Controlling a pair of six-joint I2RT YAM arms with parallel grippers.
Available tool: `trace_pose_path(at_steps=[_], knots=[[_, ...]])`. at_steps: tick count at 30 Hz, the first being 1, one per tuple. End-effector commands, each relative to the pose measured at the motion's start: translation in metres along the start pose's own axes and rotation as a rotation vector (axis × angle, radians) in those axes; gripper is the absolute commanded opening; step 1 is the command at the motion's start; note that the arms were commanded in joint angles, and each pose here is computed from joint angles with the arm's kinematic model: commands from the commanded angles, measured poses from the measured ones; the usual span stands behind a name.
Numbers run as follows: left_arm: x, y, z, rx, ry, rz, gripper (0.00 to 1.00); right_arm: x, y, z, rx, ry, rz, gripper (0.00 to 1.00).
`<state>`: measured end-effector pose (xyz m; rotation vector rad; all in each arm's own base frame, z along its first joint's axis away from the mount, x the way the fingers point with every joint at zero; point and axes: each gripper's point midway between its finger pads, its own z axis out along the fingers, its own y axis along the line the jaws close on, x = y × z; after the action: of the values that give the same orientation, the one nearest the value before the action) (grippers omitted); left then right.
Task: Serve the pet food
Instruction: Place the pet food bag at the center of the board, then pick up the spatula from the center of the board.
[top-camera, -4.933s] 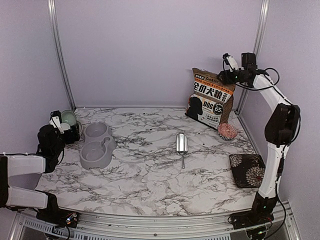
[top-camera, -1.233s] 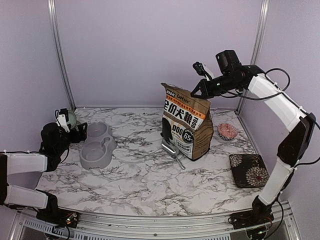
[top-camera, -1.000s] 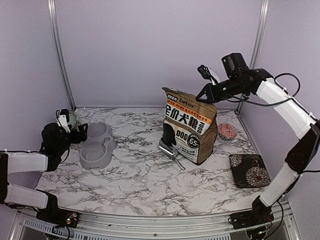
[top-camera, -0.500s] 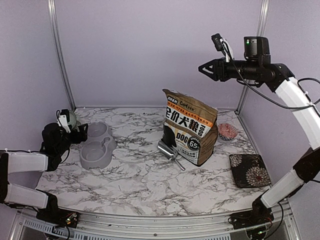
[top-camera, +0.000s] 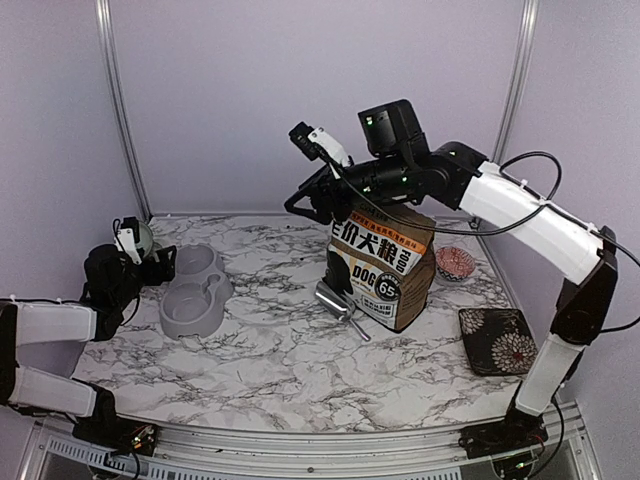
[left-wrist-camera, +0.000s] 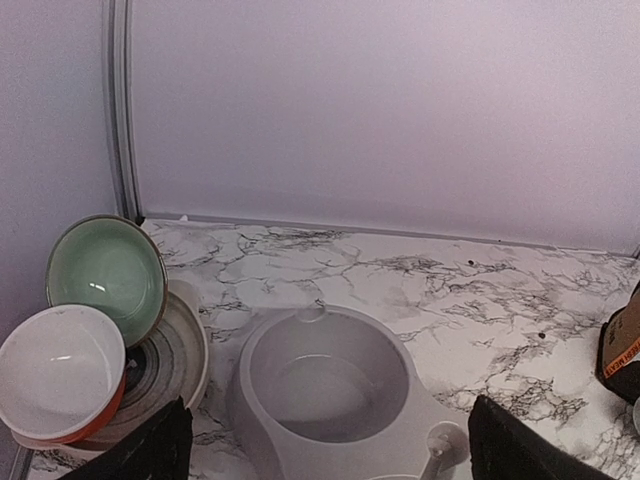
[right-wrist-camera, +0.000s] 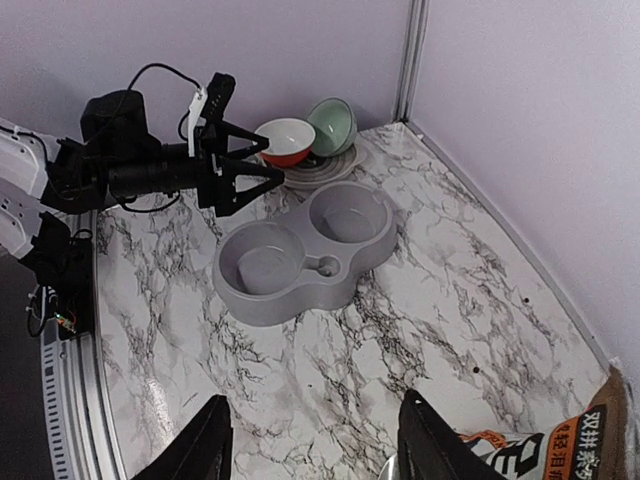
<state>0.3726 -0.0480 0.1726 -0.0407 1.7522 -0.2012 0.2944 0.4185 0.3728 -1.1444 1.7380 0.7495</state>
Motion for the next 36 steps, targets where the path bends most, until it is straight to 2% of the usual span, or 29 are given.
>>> trace_pose_path(at_steps=[1,7,12,18,26,36], knots=[[-0.005,-0.024,0.002,0.123,0.007,0.017,0.95,0.034,-0.017,0.037,0.071,0.076,0.071,0.52],[0.007,-0.098,-0.002,0.475,0.085,0.064,0.94,0.105,-0.028,0.051,0.158,0.218,0.178,0.50],[0.018,-0.149,-0.005,0.647,0.146,0.099,0.94,0.172,-0.035,0.037,0.284,0.329,0.264,0.45],[0.028,-0.172,0.000,0.688,0.189,0.087,0.92,0.252,-0.031,0.025,0.372,0.466,0.353,0.41],[0.023,-0.178,-0.003,0.683,0.191,0.043,0.89,0.299,-0.028,0.039,0.370,0.536,0.371,0.38],[0.020,-0.177,-0.015,0.669,0.188,-0.003,0.87,0.342,-0.039,0.051,0.449,0.618,0.364,0.35]])
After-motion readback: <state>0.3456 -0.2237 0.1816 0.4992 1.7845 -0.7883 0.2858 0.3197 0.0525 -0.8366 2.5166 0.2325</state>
